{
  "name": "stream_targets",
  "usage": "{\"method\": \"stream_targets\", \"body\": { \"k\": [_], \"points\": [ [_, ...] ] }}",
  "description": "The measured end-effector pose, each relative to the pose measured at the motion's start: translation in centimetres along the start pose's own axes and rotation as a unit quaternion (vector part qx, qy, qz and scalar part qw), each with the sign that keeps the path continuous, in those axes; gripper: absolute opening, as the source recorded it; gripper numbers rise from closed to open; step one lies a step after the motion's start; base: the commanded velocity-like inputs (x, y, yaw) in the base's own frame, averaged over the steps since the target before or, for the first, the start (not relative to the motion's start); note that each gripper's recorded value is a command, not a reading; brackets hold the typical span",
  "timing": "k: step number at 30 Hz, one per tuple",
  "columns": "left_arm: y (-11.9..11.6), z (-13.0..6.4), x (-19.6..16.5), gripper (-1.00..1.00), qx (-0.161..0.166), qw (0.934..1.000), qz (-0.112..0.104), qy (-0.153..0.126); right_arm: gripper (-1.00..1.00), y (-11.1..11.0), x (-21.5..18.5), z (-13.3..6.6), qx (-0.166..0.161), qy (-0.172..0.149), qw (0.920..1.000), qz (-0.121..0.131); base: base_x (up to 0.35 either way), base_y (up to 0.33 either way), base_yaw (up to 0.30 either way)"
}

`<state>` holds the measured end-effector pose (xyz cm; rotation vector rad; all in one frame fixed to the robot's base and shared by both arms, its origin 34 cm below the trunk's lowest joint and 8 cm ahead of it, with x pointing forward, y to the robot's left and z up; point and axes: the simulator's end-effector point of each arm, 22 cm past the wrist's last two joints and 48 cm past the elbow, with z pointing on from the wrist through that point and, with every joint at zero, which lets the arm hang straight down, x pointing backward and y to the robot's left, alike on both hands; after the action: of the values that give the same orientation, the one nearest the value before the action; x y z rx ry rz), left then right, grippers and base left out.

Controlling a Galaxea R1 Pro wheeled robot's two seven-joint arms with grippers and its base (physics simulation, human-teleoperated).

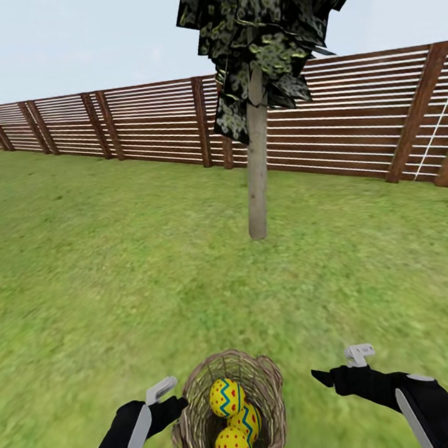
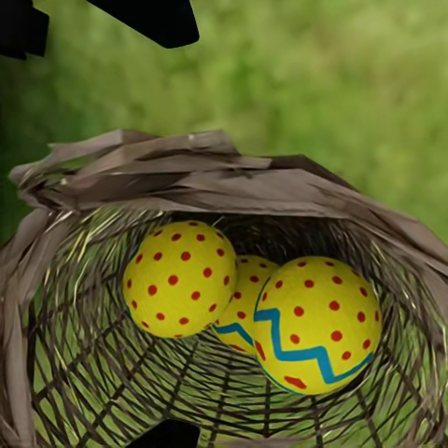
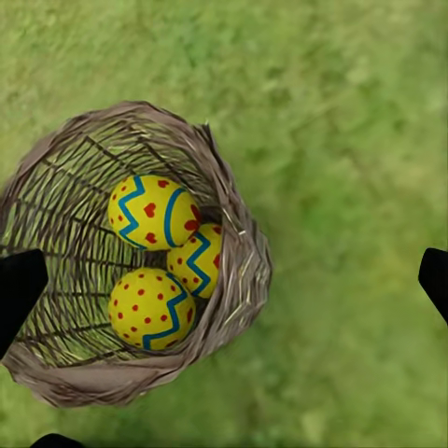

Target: Take the three Easter eggs out of the wicker basket on the lawn in the garden, then place them on the lawn next to a single tree (choose any tree) so that all three eggs are next to the same tree and none are left in the basket.

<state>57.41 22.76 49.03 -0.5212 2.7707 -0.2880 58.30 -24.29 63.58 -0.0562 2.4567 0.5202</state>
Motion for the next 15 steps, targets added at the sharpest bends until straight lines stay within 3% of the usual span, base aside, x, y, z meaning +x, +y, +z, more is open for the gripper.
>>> {"method": "stream_targets", "body": {
  "k": [15],
  "points": [
    [0.8, 2.6, 1.1, 1.0, 0.001, 1.0, -0.001, 0.0, 1.0, -0.9, 1.7, 1.8, 0.0, -0.002, 1.0, -0.001, 0.0, 0.0, 0.0]
  ]
}}
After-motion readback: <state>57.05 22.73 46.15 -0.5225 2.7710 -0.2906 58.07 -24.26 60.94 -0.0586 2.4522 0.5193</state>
